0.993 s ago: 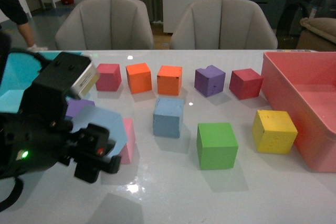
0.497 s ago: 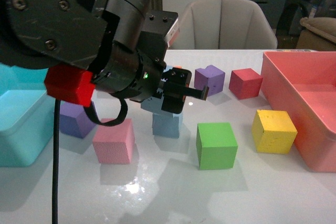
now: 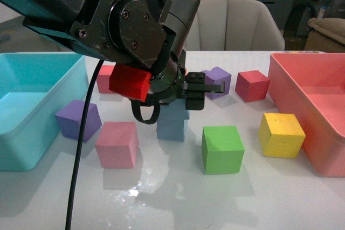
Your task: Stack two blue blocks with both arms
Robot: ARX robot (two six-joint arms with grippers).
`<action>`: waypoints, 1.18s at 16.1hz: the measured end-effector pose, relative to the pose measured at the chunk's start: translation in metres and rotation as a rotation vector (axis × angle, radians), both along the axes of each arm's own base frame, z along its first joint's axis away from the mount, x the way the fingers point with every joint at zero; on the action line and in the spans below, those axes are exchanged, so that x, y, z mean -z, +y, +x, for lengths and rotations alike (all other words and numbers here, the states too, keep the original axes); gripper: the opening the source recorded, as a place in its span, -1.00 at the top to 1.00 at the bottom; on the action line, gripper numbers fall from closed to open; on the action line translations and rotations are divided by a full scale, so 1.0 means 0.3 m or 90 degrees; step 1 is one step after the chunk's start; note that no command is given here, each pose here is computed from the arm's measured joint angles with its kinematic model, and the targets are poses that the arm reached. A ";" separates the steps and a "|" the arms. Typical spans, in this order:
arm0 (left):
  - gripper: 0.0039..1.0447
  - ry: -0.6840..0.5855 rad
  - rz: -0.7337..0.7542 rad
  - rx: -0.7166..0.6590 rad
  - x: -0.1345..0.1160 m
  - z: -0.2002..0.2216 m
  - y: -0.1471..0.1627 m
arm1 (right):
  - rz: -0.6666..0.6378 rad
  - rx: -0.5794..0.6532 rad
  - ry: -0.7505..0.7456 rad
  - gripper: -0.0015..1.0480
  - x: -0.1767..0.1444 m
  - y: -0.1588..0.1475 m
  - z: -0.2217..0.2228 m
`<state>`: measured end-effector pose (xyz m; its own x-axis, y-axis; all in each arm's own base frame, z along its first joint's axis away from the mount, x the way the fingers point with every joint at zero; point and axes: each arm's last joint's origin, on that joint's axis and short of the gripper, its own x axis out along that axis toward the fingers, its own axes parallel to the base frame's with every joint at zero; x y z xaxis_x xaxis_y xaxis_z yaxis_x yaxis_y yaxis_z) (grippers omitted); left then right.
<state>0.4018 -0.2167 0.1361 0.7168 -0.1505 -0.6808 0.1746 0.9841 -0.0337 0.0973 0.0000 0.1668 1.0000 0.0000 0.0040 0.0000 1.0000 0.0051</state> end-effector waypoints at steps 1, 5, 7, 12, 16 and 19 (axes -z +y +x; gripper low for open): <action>0.07 -0.017 -0.007 0.023 -0.005 0.006 -0.018 | 0.000 0.000 0.000 -0.87 0.000 0.000 0.000; 0.07 -0.037 0.019 0.062 -0.005 0.024 0.000 | 0.000 0.000 0.000 -0.87 0.000 0.000 0.000; 0.07 -0.044 0.036 0.077 0.005 0.040 0.023 | 0.000 0.000 0.000 -0.87 0.000 0.000 0.000; 0.07 -0.015 0.059 0.089 0.041 0.059 0.051 | 0.000 0.000 0.000 -0.87 0.000 0.000 0.000; -0.57 -0.008 0.040 0.103 0.042 0.049 0.031 | 0.000 0.000 0.000 -0.87 0.000 0.000 0.000; -0.86 -0.016 0.030 0.104 0.037 0.048 0.022 | 0.000 0.000 0.000 -0.88 0.000 0.000 0.000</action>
<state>0.4163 -0.2102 0.1250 0.7017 -0.2351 -0.6725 0.3332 0.9427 0.0180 0.0973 0.0000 0.1668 1.0000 0.0000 0.0036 0.0000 1.0000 0.0051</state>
